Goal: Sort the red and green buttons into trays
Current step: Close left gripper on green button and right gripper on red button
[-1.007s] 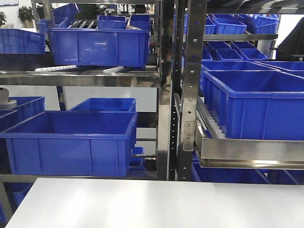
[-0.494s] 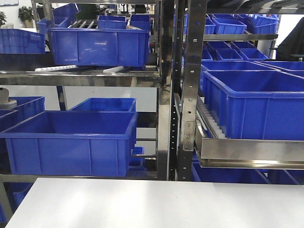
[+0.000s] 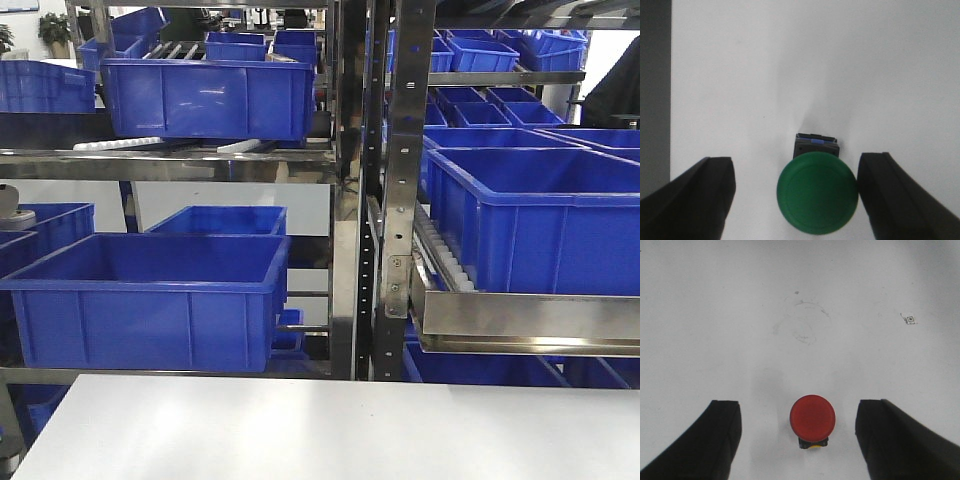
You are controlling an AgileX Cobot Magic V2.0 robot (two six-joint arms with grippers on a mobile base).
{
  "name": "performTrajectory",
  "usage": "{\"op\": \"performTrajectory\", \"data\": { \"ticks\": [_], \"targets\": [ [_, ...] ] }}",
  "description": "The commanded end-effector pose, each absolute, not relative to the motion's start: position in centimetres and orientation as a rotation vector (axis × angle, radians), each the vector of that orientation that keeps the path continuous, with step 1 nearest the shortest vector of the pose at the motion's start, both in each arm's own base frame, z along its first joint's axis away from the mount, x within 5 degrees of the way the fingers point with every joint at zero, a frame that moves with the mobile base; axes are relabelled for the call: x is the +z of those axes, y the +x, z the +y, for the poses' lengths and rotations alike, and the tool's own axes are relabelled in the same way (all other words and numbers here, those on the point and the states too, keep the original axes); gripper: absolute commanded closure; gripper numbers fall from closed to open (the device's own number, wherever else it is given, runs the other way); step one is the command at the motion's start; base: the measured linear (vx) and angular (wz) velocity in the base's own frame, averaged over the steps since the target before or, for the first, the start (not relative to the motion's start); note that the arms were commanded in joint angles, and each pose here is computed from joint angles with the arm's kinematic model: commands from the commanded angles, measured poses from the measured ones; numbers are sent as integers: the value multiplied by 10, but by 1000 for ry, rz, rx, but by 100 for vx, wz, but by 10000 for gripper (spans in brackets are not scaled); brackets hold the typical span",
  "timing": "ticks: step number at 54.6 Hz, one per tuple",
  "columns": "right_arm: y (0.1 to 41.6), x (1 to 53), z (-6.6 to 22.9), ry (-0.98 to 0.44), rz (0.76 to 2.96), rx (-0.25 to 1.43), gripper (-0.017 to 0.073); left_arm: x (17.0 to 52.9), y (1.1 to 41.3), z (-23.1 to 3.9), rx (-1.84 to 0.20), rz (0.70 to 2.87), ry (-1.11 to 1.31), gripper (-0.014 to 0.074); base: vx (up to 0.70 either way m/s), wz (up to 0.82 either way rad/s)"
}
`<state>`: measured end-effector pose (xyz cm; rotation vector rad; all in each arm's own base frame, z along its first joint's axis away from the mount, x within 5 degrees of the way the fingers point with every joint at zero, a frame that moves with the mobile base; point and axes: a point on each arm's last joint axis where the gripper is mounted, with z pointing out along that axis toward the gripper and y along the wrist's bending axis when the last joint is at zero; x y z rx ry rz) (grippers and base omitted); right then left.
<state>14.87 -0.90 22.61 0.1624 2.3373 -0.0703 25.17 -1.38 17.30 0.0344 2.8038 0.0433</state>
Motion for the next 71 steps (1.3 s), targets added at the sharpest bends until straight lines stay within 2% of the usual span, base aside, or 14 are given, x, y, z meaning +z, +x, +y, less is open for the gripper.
{"op": "performTrajectory", "data": {
  "ticks": [1, 42, 55, 64, 71],
  "targets": [
    [157, 241, -9, 144, 2242, -61, 16, 180, 262, -15, 32, 2739, 44, -10, 0, 0],
    [157, 241, -9, 143, 2241, -62, 16, 154, 266, -19, -22, 2843, -19, 5, 0, 0],
    [157, 241, -9, 143, 2241, -62, 16, 147, 267, -19, -9, 2860, 61, 8, 0, 0],
    [156, 241, -9, 199, 2243, -33, 16, 148, 269, -19, -1, 2833, 126, 52, 0, 0],
    [154, 238, -10, 260, 2282, -26, 16, 148, 269, -19, -1, 2833, 126, 128, 0, 0]
  ]
}}
